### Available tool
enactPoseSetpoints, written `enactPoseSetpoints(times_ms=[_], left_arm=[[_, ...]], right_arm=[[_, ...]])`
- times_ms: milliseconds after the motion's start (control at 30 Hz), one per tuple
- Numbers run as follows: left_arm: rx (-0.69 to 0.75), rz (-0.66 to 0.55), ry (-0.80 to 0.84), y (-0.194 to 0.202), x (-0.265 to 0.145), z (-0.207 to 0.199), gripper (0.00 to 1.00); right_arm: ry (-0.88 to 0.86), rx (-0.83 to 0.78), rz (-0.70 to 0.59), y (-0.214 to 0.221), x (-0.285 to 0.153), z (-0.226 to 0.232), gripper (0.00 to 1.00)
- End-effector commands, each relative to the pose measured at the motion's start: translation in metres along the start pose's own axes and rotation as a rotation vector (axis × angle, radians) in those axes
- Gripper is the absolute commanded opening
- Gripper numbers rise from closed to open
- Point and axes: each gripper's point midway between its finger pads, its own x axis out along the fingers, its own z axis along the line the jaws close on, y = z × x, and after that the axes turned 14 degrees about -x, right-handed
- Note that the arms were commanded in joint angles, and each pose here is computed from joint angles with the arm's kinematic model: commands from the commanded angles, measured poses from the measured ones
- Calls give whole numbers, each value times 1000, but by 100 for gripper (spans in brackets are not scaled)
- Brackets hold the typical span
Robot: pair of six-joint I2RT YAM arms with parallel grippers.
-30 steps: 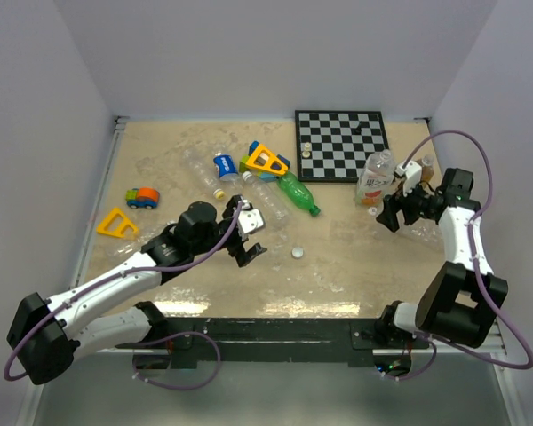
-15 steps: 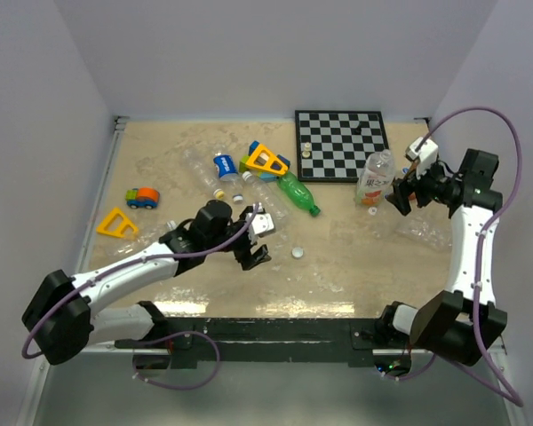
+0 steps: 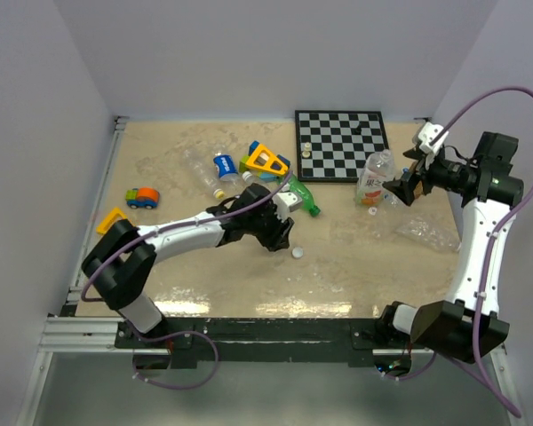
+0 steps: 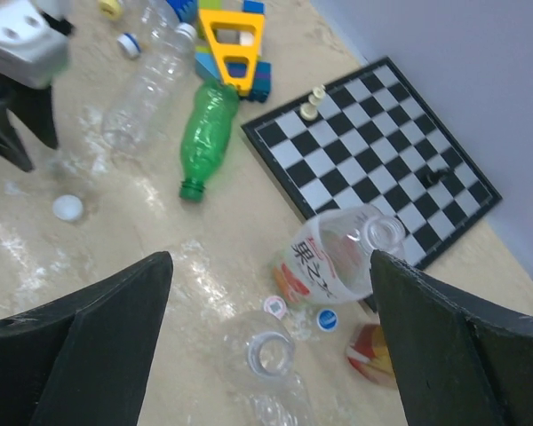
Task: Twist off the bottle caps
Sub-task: Move the bottle cap to the center of the board.
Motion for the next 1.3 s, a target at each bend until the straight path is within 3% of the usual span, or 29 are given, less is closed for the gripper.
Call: enactPoseSetpoints(times_ms=[0,167,633,867,1033,1267], left_arm=[[-191,20,-100,1,18,-1,41],[-255,37,-157,5,35,3,30],[-270,108,-237,14,63,11,30],[-259,146,-175,18,72,-4,14],[-245,129,-136,3,79,-14,1],[-211,35,-96,-59,116,-26,0]], right_arm=[[-99,-10,-157,-20,4,24,95],[-95,-19,-166,-15,6,33,95],[-115,-29,-190,-14,8,42,95],[-118,-34,-192,-15,7,43,96],[-118,-39,-192,-17,6,43,95],[-114,-52,-187,-21,3,43,95]])
